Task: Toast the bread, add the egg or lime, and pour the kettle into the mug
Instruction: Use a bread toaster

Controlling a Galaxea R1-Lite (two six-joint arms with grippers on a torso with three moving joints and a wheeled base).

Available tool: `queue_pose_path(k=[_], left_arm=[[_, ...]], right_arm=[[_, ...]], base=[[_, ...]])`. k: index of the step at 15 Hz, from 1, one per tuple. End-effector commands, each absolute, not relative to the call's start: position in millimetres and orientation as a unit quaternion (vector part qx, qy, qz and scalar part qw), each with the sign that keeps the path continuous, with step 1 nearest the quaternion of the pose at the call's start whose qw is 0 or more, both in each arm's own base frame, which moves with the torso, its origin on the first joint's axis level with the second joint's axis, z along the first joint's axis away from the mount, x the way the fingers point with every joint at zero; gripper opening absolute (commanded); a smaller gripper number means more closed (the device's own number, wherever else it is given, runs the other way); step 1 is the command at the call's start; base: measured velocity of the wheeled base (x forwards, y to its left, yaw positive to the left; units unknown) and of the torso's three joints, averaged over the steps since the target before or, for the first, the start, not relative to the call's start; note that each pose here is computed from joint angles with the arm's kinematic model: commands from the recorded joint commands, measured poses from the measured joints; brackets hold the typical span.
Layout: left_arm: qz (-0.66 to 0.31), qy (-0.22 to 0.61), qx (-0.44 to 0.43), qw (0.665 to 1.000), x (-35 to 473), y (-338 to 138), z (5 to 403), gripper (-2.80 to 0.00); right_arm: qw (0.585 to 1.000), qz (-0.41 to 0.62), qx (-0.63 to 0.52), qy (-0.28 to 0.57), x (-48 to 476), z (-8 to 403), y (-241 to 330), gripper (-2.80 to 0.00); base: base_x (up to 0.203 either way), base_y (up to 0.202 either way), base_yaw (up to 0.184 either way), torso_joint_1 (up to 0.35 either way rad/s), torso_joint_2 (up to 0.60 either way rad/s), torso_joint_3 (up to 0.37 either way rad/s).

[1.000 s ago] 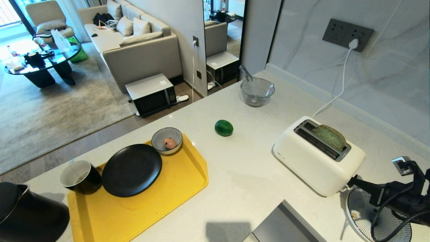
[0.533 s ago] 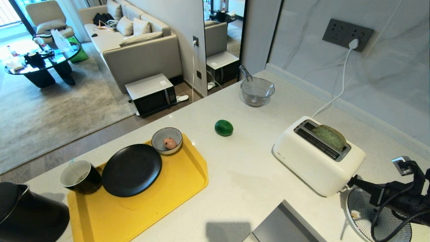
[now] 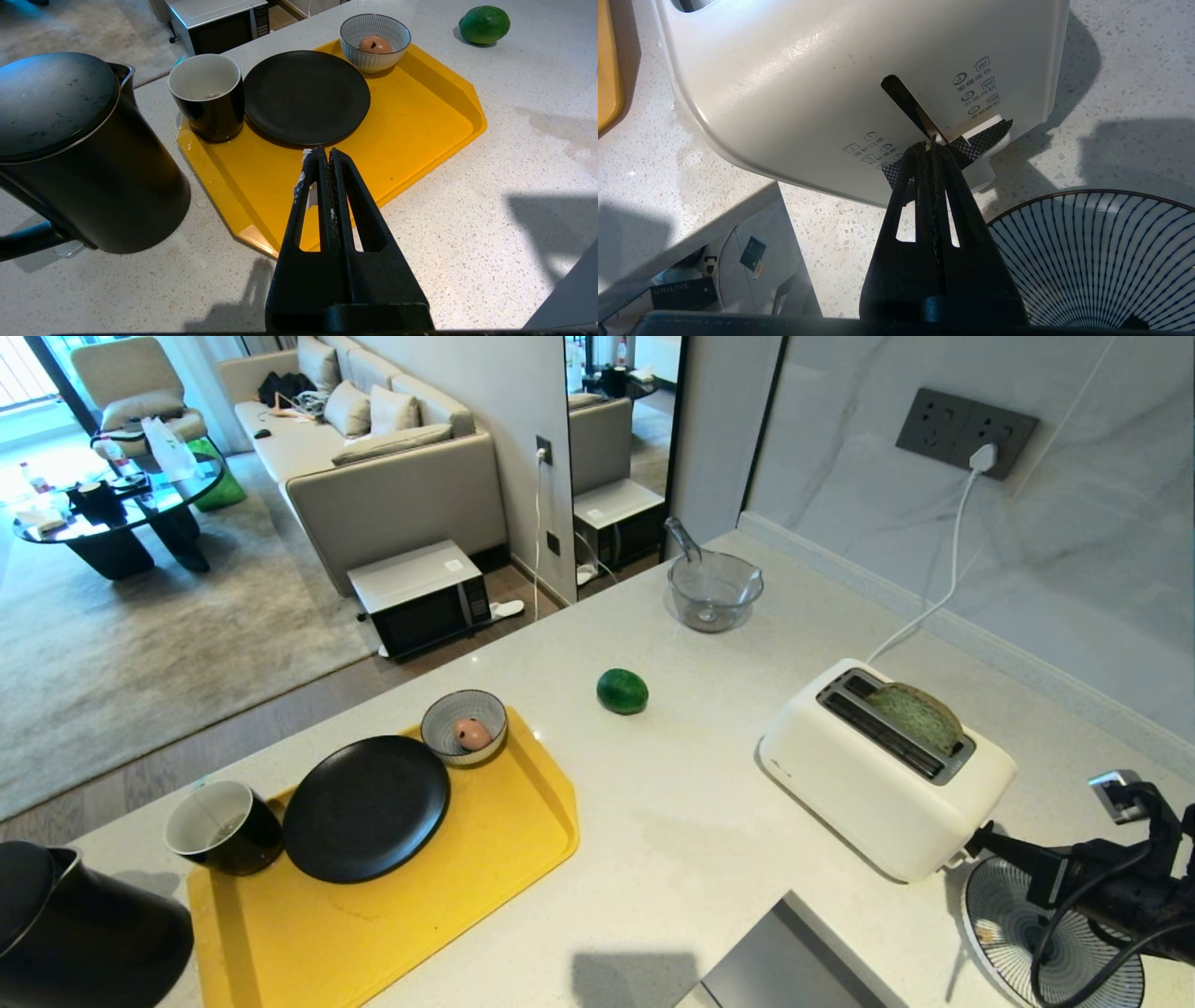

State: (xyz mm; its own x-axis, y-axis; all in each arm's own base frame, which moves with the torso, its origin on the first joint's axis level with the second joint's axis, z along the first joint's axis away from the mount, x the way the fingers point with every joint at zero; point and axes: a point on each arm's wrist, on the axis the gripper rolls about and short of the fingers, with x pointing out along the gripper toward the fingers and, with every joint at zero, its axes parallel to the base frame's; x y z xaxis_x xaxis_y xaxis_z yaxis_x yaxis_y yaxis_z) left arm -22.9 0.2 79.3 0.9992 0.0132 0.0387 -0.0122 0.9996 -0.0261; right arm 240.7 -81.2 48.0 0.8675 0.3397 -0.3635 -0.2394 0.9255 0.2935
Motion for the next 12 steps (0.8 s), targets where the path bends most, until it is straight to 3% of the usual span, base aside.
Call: queue_pose_path(k=[1, 12], left_arm=[[0.007, -0.014, -0.013, 1.000, -22.0, 0.2, 75.5, -2.80], [0.007, -0.014, -0.013, 1.000, -22.0, 0.2, 75.5, -2.80]], right_arm=[[0.960, 0.153, 0.118, 0.205, 241.1, 48.9, -81.3, -2.80], [0.960, 0.153, 0.117, 0.204, 240.6, 49.5, -81.1, -2.80]], base=[[0.000, 0.000, 0.000, 0.000, 0.00, 0.000], [0.000, 0.000, 0.000, 0.000, 0.00, 0.000]])
